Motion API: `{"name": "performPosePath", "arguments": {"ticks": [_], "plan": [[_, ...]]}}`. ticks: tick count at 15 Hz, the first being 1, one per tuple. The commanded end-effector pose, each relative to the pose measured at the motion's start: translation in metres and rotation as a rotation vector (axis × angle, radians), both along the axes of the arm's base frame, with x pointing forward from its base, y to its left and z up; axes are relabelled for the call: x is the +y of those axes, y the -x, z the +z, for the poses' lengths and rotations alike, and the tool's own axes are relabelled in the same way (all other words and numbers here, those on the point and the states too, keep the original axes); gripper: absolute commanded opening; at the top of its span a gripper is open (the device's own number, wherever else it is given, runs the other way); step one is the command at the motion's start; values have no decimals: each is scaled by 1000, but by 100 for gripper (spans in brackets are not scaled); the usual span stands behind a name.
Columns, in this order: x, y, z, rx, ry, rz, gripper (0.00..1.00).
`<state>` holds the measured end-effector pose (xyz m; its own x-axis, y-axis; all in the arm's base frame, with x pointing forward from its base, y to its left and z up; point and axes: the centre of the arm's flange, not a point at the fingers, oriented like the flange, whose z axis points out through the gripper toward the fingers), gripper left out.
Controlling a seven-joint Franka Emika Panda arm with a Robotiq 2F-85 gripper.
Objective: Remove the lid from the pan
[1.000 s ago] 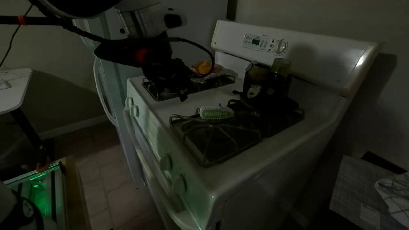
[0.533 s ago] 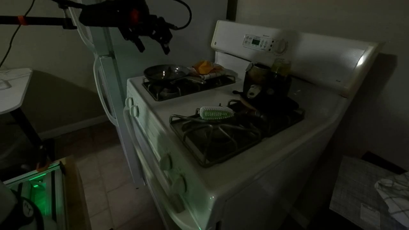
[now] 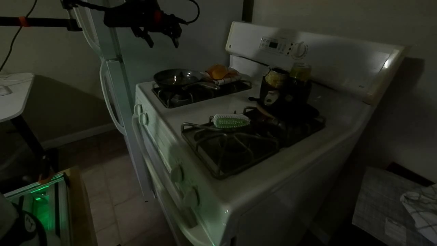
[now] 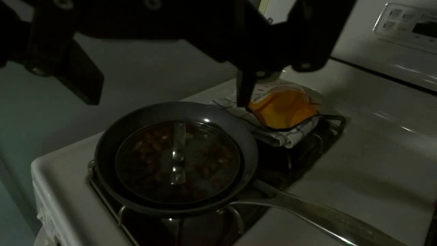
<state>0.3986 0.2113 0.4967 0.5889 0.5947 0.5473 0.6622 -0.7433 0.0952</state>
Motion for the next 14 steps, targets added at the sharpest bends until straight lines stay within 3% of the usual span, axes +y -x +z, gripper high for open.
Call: {"name": "performPosePath", "arguments": {"ticks": [1,3,7,14], "plan": [[-1,1,3,-6,-3,-2,100],[4,-5,-2,-3,-20,21,100],[26,-41,-27,51,23,31,100],[63,-74,-86,118,160,76,92]]}}
